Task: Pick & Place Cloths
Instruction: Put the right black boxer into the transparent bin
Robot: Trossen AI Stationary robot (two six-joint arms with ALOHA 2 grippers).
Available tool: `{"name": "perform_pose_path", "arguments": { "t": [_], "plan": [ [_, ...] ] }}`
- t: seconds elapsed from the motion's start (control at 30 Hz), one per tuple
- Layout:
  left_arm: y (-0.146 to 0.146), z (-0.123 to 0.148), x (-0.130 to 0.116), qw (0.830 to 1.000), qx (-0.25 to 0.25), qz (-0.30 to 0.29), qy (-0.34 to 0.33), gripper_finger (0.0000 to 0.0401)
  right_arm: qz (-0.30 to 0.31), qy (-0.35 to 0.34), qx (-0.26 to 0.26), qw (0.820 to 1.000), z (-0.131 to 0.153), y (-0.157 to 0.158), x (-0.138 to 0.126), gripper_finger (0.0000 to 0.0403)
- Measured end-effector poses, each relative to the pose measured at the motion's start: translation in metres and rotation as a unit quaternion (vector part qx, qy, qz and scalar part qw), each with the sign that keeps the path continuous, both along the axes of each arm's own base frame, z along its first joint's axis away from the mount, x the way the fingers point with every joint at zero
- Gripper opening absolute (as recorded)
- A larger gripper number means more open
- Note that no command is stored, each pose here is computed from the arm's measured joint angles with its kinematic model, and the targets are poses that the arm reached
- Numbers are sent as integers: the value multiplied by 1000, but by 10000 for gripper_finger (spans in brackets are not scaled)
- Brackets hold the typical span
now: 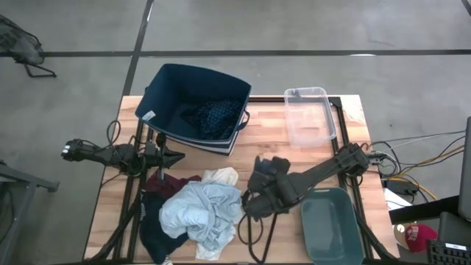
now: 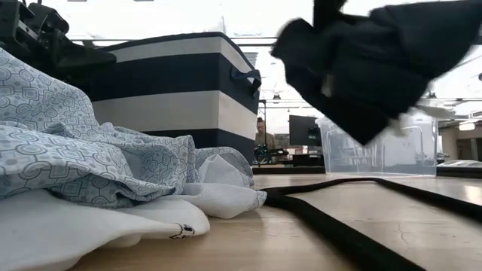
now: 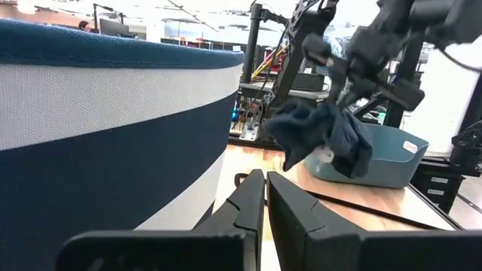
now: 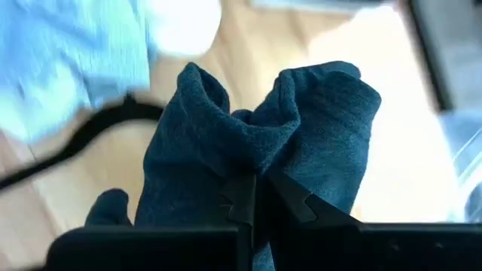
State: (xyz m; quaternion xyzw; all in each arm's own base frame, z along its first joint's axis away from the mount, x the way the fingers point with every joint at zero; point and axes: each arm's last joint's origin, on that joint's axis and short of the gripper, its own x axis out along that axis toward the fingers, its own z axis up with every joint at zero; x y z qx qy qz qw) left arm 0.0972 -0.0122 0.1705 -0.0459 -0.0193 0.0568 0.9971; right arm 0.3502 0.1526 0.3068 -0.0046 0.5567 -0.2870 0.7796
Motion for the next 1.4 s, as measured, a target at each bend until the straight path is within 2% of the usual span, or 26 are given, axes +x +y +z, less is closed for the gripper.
{"name": "perform_pose_path", "arguments": {
  "t": [0.17,0.3,0.4,0.53,0.67,0.97,1.2,1.4],
  "plan": [
    [0,0,0,1000,0,0,0,23,7,-63,-78,995,20,-6,3,12],
    [0,0,0,1000,0,0,0,23,-6,-119,-156,981,35,-14,4,13],
    [0,0,0,1000,0,0,0,23,-25,-142,-188,972,44,-27,5,13],
    [0,0,0,1000,0,0,0,23,-56,-150,-205,966,53,-52,0,12],
    [0,0,0,1000,0,0,0,23,-93,-152,-213,961,64,-82,-15,12],
    [0,0,0,1000,0,0,0,23,-206,-205,-262,920,77,-139,-71,13],
    [0,0,0,1000,0,0,0,23,-287,-212,-275,893,72,-175,-106,13],
    [0,0,0,1000,0,0,0,23,-344,-200,-283,873,51,-196,-120,13]
  ]
}}
